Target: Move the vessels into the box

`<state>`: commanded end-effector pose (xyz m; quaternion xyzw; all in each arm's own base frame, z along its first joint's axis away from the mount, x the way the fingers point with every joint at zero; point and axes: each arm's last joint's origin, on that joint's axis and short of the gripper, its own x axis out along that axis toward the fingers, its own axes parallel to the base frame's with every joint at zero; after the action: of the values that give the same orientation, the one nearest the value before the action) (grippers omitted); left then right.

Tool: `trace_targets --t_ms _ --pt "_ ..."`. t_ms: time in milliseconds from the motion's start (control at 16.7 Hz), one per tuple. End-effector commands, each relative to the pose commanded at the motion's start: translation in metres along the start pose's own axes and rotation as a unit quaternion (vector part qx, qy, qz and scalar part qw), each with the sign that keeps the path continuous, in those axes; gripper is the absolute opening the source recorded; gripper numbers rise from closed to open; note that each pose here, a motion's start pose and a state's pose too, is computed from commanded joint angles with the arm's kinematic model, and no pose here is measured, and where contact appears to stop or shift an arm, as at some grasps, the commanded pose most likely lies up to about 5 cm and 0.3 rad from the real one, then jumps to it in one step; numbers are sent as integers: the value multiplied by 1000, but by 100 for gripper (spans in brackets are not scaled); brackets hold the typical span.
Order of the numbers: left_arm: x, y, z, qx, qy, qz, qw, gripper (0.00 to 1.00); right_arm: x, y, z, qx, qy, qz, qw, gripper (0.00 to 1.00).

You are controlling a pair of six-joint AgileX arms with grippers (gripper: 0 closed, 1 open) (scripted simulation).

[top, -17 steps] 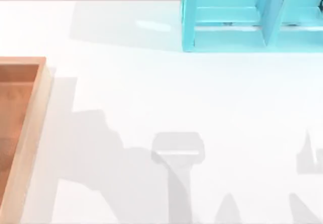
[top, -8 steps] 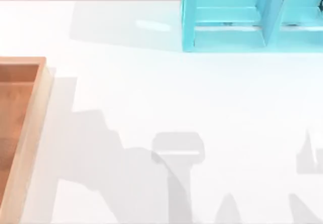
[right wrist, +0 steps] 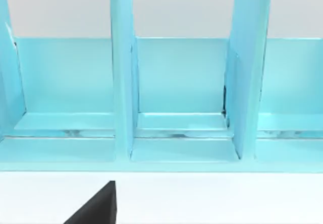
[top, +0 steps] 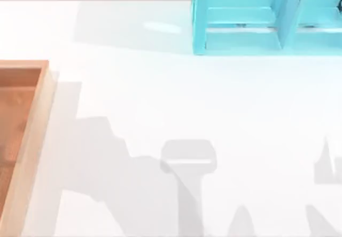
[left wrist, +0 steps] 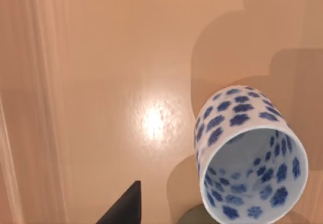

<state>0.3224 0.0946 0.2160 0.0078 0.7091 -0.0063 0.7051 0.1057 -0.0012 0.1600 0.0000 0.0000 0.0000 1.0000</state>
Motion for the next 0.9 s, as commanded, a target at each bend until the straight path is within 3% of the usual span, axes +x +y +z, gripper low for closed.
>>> trace_targets --t_ms 540,900 --pt "-4 0 1 0 0 0 1000 100 0 0 0 0 0 0 1000 100" --pt "-61 3 5 -1 -2 1 1000 100 0 0 0 0 0 0 1000 100"
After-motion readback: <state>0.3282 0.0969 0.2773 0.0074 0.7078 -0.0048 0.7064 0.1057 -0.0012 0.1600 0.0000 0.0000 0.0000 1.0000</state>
